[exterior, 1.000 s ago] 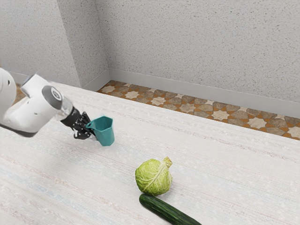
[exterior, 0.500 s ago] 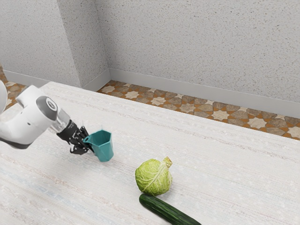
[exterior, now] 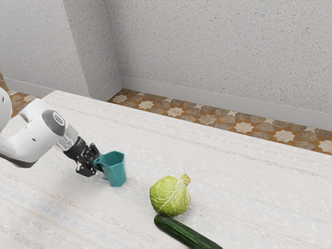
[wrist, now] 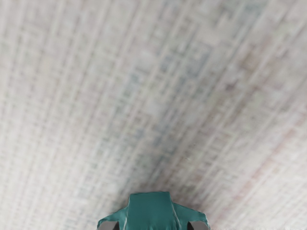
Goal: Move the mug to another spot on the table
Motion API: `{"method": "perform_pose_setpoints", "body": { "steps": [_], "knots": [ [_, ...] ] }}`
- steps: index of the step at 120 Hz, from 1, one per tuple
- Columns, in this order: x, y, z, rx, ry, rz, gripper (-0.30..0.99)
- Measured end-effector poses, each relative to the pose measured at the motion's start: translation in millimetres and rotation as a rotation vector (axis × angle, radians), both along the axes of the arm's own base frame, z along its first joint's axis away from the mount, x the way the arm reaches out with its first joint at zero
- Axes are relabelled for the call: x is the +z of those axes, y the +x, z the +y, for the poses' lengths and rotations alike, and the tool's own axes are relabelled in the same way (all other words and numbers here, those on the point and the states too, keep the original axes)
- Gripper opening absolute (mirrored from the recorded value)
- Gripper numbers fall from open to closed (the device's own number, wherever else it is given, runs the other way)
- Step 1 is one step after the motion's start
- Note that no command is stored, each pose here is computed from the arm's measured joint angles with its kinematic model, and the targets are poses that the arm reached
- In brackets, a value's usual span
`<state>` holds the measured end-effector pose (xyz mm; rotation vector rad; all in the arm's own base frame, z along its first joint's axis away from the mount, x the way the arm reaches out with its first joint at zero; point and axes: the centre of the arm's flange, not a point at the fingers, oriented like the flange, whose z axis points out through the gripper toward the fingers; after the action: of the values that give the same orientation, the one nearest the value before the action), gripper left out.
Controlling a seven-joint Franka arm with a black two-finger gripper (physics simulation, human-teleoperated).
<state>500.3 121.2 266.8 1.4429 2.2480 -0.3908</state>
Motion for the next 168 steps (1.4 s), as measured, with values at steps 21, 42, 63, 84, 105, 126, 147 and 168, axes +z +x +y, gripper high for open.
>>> {"method": "perform_pose_setpoints", "body": {
  "steps": [21,42,63,84,105,126,147,168],
  "knots": [
    [2.7,-0.9,4.8,-0.007,0.004,-0.022,0.44],
    [22.2,-0.4,8.0,-0.018,0.013,-0.068,0.58],
    [59.1,-9.0,4.7,-0.037,0.016,-0.133,0.64],
    [118.8,-11.3,11.6,-0.112,0.075,-0.223,0.67],
    [224.2,33.7,37.0,-0.388,0.338,-0.308,0.68],
    [295.4,57.4,14.7,-0.774,0.579,-0.276,0.69],
    [328.8,64.9,-15.6,-1.088,0.708,-0.257,0.69],
    [345.5,72.5,-34.8,-1.306,0.765,-0.268,0.69]
  ]
}}
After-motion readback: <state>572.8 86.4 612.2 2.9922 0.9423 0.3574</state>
